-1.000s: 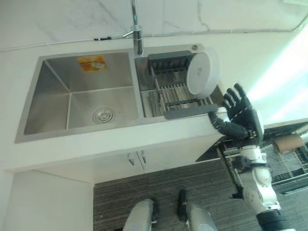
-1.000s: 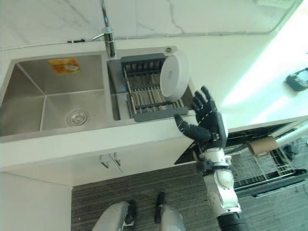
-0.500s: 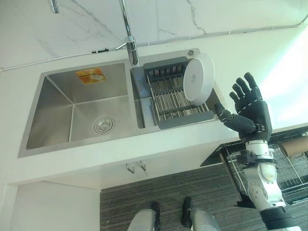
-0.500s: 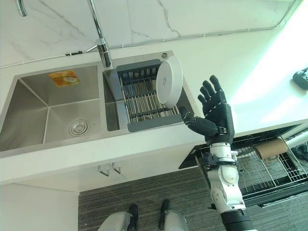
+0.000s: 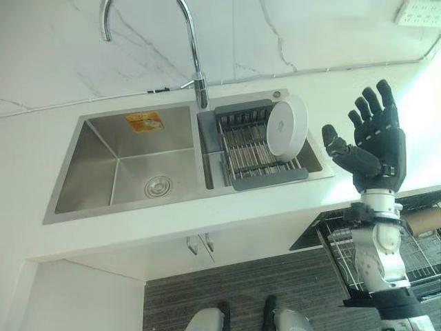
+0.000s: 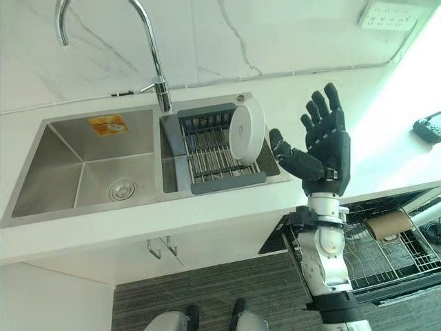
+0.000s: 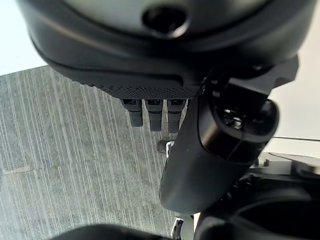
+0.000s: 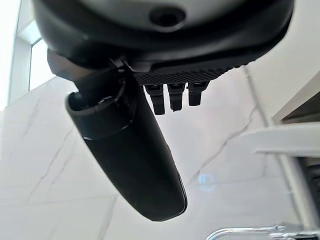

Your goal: Place the dishes in the dishwasher.

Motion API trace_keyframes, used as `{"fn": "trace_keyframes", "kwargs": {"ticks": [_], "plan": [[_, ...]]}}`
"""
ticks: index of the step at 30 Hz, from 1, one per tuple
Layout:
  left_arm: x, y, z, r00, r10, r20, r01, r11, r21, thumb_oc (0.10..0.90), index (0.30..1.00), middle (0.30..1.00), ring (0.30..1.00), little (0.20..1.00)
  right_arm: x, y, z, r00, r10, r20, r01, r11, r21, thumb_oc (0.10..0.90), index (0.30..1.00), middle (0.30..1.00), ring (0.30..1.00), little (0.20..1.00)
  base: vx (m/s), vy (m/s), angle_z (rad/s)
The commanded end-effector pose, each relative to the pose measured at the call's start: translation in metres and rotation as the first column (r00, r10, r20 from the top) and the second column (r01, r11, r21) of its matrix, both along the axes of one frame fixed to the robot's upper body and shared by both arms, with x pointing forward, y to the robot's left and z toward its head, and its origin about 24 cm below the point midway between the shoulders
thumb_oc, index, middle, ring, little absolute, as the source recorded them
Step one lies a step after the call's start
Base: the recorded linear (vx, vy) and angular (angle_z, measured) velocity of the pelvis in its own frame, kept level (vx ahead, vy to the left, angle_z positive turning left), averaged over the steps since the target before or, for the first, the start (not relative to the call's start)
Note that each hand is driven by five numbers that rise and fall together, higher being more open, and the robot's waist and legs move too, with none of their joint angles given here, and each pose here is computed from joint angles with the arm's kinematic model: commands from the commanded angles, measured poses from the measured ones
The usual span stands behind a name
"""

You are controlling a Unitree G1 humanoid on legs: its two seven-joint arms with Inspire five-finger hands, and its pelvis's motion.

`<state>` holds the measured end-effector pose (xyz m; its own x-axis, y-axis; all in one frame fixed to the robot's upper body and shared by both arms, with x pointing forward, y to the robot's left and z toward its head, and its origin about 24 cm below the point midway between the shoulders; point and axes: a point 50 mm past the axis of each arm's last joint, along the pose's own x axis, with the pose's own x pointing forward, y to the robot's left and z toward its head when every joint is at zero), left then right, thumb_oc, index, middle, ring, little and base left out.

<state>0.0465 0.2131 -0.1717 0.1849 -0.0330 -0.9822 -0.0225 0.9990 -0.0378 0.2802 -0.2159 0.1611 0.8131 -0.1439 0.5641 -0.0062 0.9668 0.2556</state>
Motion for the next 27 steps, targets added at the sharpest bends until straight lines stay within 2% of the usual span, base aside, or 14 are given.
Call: {"fn": "trace_keyframes", "kwargs": {"ticks": [1, 10, 27], "plan": [[0.003, -0.008, -0.001, 0.998, -0.061, -0.011, 0.060, 0.998, -0.022, 0.800, 0.900, 0.900, 0.900, 0.900, 0.009, 0.000, 0.048, 0.984, -0.010, 0.178, 0.002, 0.999, 0.042, 0.800, 0.900, 0.900, 0.900, 0.900, 0.07, -0.005, 0.01], [-0.002, -0.001, 0.000, 0.995, -0.095, -0.037, 0.094, 0.995, -0.030, 0.800, 0.900, 0.900, 0.900, 0.900, 0.041, 0.002, 0.068, 0.994, -0.055, 0.096, 0.047, 0.996, 0.076, 0.800, 0.900, 0.900, 0.900, 0.900, 0.05, -0.004, 0.05], [-0.005, 0.006, 0.001, 0.991, -0.131, -0.042, 0.130, 0.991, -0.013, 0.800, 0.900, 0.900, 0.900, 0.900, 0.057, -0.014, 0.079, 0.980, -0.188, 0.070, 0.182, 0.980, 0.074, 0.800, 0.900, 0.900, 0.900, 0.900, 0.01, 0.003, 0.02]]}}
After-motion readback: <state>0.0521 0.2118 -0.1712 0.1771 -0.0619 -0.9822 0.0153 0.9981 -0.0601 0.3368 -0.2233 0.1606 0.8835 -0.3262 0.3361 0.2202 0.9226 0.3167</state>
